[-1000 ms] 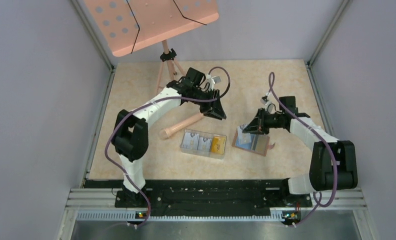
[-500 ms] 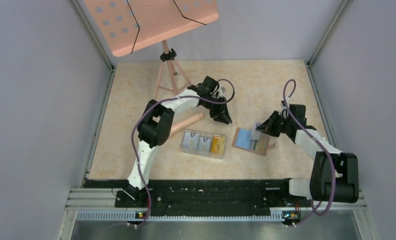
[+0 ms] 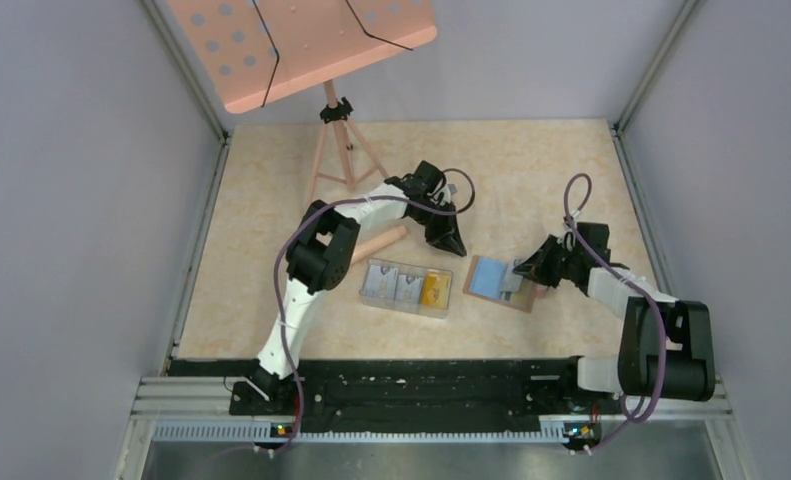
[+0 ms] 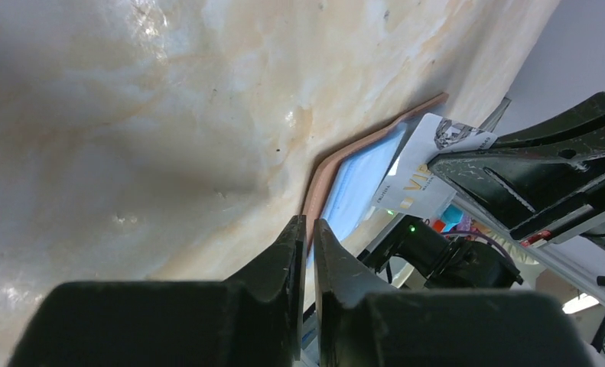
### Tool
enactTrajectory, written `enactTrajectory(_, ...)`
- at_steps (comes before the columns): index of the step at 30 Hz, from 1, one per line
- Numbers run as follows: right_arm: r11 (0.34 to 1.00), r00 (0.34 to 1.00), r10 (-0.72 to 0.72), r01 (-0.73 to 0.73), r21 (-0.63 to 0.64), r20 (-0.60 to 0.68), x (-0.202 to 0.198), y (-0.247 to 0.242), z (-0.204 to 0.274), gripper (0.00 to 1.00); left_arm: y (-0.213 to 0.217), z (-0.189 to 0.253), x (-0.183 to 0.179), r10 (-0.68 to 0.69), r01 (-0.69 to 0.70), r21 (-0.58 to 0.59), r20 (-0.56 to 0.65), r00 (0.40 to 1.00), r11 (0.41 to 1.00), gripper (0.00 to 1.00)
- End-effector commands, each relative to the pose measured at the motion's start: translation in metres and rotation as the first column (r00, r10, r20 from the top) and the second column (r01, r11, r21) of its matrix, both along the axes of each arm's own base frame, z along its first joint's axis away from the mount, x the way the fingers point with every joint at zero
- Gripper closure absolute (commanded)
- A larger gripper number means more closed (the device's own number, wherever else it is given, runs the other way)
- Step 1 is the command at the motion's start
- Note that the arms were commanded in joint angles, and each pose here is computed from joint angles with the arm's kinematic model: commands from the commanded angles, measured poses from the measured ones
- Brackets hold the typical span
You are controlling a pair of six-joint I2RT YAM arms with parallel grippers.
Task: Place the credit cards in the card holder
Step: Insert the credit card into the card holder.
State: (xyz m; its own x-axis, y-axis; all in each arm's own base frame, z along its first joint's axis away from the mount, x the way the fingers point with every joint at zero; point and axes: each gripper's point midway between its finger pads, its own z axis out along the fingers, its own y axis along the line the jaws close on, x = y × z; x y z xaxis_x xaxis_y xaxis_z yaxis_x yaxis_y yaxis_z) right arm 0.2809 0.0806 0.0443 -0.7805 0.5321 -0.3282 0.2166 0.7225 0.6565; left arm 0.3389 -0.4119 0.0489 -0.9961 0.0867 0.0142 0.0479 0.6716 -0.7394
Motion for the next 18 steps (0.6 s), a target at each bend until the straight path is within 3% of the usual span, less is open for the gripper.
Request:
enactTrajectory(1,0.997,0.998,0.013,-0.017,0.073,0.063,0.014,0.007,0.004,1.0,-0.004,-0.002,-0.005,-0.021,0.021,-0.016,-0.03,0.999,1.0,0.89)
enactTrajectory(18,0.975,0.996,0.094,-0.092,0.204,0.0,0.01,0.031,-0.023,1.0,0.007,-0.024,-0.024,-0.014,0.017,0.04,-0.082,0.997,0.999,0.95)
